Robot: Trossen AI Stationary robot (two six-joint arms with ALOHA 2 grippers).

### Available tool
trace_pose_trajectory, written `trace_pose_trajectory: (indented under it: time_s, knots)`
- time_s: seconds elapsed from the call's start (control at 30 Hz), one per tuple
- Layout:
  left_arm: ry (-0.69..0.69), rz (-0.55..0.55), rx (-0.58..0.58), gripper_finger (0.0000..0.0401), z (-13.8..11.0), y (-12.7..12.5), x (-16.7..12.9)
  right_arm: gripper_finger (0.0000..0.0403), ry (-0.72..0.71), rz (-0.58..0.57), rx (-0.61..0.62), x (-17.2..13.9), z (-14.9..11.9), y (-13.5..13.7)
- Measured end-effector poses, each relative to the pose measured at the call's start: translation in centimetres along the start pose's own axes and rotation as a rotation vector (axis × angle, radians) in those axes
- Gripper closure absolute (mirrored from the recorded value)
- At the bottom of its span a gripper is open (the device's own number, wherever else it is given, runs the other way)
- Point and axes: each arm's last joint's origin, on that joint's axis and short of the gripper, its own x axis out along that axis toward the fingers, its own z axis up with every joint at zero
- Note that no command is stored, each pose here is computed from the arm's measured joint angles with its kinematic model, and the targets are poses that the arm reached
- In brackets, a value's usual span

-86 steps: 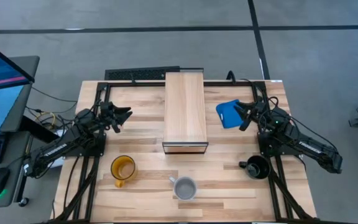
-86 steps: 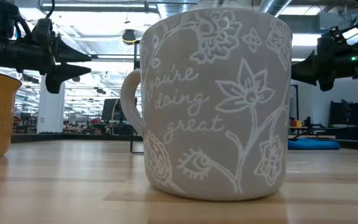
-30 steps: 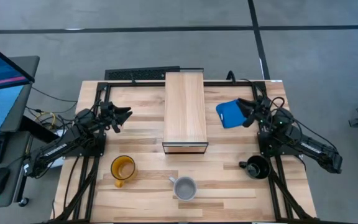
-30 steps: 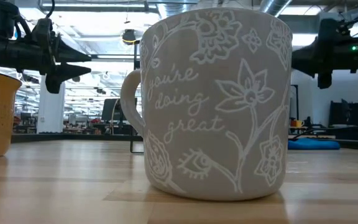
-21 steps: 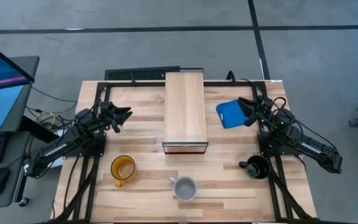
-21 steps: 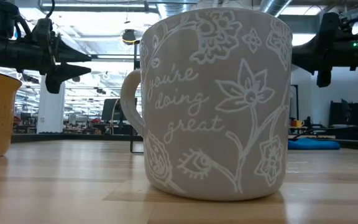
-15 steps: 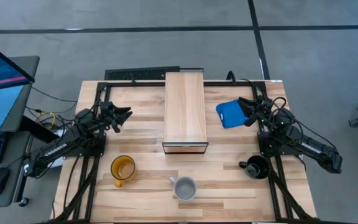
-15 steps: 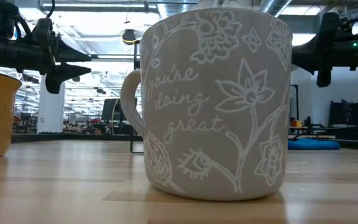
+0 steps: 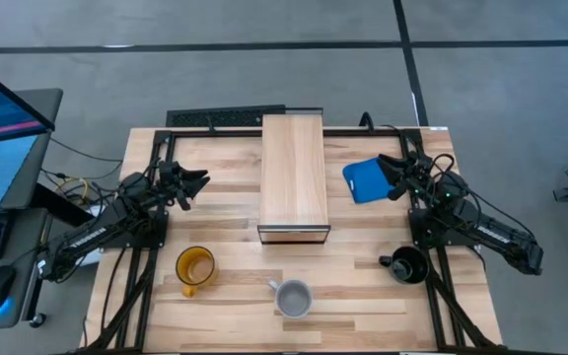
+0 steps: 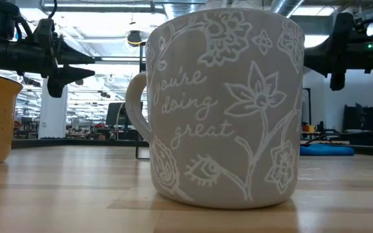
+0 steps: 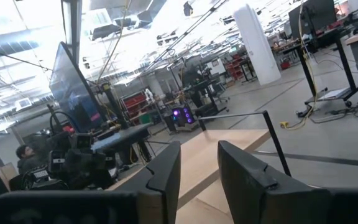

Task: Stack small to large cups/mugs on shelf
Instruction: Put the yellow mug on the shelf

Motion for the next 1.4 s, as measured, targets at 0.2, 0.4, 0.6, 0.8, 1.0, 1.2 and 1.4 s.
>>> trace_pose_trajectory:
  time_s: [0.2,0.4,0.6,0.8,1.0,1.2,1.4]
  knots:
    - [0.002,0.0,-0.007,0.0234,0.0,0.0,0.0,0.0274,0.0,0.0,0.0,0.0,0.0,0.0]
    - [0.01,-0.013,-0.039,0.0234,0.0,0.0,0.0,0.0274,0.0,0.0,0.0,0.0,0.0,0.0]
    - [0.028,-0.052,-0.045,0.0228,-0.1,-0.2,0.0,0.0274,0.0,0.0,0.0,0.0,0.0,0.0]
    - [0.042,-0.082,-0.048,0.019,-0.1,-0.3,0.0,0.0274,0.008,-0.003,0.0,0.0,-0.1,0.0]
    - [0.031,-0.119,-0.072,0.0149,0.1,-0.4,0.0,0.0274,0.015,-0.006,0.0,0.0,-0.1,0.0]
    - [-0.039,-0.162,-0.049,0.0138,0.8,-0.8,-0.1,0.0274,0.015,-0.006,0.0,0.0,-0.1,0.0]
    - [-0.114,-0.264,0.022,0.0138,1.8,-1.6,-0.3,0.0274,0.014,-0.005,0.0,0.0,-0.1,0.0]
